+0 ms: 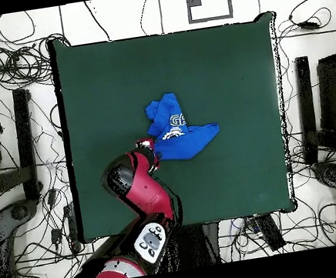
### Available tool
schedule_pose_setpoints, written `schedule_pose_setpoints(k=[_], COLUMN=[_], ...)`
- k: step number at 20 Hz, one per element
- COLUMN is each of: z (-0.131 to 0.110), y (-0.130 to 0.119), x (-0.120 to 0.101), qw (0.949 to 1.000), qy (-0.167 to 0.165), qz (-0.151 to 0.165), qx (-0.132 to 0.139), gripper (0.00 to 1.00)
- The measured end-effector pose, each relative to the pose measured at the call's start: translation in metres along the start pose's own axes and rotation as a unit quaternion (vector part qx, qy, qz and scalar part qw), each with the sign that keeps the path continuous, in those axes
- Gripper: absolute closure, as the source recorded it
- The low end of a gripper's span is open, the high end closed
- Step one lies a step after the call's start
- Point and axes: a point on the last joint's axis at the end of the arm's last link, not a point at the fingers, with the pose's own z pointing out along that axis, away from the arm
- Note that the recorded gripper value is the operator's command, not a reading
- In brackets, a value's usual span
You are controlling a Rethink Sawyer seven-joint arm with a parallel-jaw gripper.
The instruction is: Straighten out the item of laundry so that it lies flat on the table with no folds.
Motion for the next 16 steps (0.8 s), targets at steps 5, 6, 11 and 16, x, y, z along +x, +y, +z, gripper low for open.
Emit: schedule_pose_setpoints(k=[5,6,11,16], z=[0.0052,0.0058,0.0095,0.0111], y=[-0.0014,-0.0017,-0.0047,-0.0066], x=[-0.0095,-0.0095,-0.0057,-0.0007], qw=[0.9999,0.9998,0.9985,0.997], qy=[-0.007,-0.008,-0.016,-0.023], qz=[-0.011,-0.016,-0.05,-0.069], qx=[-0.002,-0.004,-0.017,-0.027], gripper=[0.0,0.0,0.0,0.0])
